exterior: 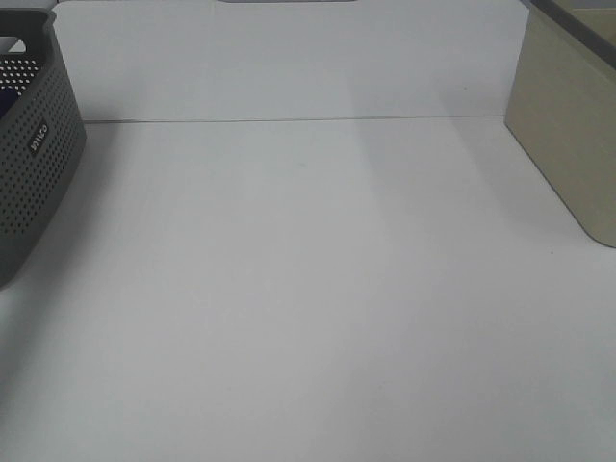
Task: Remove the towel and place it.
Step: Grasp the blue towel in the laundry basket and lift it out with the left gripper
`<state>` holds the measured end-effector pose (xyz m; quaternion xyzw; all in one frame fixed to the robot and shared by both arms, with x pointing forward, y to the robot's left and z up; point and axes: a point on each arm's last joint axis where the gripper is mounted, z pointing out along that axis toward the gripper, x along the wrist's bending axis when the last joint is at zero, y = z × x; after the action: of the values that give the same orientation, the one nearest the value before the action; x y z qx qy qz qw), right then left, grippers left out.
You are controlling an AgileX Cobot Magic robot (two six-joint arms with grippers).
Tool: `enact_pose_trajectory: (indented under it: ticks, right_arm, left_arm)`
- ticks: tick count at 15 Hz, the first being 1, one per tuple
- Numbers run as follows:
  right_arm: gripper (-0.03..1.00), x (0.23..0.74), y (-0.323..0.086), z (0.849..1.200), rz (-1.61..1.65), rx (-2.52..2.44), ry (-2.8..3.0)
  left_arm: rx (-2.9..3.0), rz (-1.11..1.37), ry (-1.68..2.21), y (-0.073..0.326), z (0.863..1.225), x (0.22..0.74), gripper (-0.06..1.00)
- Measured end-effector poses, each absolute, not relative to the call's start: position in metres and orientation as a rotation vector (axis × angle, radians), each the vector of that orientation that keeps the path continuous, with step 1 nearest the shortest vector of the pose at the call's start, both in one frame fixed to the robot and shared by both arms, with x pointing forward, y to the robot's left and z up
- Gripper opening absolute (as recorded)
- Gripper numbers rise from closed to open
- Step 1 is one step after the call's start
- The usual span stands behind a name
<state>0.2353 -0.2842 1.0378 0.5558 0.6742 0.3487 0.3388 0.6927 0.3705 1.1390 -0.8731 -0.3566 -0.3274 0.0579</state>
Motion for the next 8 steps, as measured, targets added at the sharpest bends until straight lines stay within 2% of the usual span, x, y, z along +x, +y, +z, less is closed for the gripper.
enact_pose_trajectory:
  ticks: [8]
  right_arm:
    - [0.83,0.235,-0.284,1.038,0.909,1.448,1.756]
  left_arm:
    - [-2.553,-1.364,-0.815,0.295,1.235,0.642,0.00]
